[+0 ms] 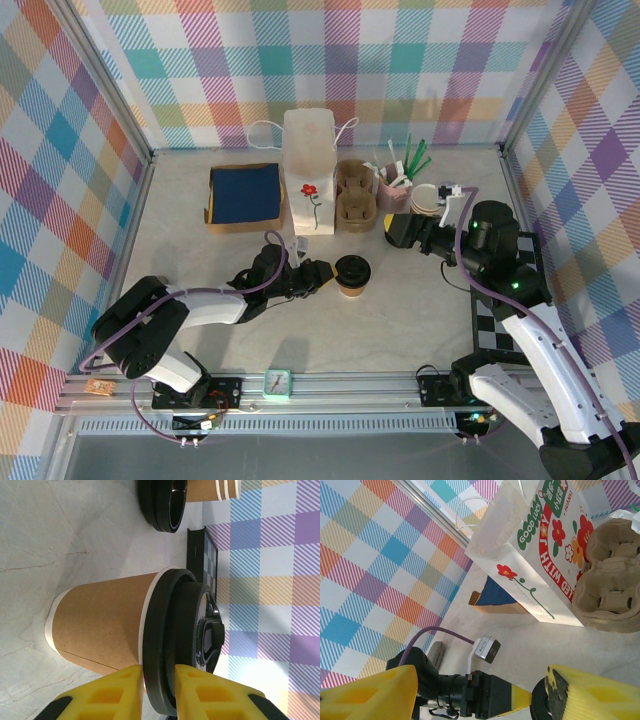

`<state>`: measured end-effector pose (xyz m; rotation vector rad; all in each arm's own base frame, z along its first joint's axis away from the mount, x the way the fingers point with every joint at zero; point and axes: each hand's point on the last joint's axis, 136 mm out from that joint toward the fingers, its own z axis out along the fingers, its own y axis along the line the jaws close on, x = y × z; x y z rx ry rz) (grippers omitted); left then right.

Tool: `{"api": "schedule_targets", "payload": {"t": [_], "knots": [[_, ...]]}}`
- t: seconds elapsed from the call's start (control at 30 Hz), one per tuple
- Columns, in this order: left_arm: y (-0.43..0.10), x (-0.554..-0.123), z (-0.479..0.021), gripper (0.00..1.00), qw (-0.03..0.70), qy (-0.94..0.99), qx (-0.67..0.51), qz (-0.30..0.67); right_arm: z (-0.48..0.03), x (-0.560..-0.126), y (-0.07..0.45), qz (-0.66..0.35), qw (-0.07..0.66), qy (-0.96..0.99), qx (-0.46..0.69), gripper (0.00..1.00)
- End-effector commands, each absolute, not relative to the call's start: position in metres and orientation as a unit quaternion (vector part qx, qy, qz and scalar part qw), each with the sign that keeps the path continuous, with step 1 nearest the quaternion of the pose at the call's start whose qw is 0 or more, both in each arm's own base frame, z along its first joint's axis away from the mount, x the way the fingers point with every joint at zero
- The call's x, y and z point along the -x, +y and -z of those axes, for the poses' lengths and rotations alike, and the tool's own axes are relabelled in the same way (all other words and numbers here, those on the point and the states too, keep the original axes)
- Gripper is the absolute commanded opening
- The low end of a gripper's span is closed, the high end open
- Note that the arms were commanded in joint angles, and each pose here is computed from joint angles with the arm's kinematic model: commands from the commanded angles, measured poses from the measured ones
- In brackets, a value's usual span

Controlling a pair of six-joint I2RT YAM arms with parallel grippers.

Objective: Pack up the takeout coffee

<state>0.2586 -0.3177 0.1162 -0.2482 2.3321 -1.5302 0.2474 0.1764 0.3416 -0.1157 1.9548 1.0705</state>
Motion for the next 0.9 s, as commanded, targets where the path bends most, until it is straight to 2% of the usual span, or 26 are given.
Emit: {"api": "schedule_targets", "payload": {"t": [0.0, 0.47, 0.8, 0.87], "knots": [[-0.324, -0.259, -0.118, 0.24, 0.174, 0.821, 0.073, 0.539, -0.345, -0.249, 0.175, -0.433, 0.451, 0.779, 0.046, 0.69], [-0.324, -0.261, -0.119, 0.29, 0.178, 0.822, 0.071, 0.537, -0.341, -0.253, 0.175, -0.433, 0.449, 0.78, 0.043, 0.69], [-0.322, -0.261, -0.123, 0.35, 0.183, 0.828, 0.065, 0.526, -0.33, -0.255, 0.175, -0.423, 0.435, 0.793, 0.042, 0.72], [-0.32, -0.261, -0.124, 0.38, 0.187, 0.833, 0.063, 0.517, -0.322, -0.258, 0.174, -0.414, 0.427, 0.803, 0.037, 0.75]]}}
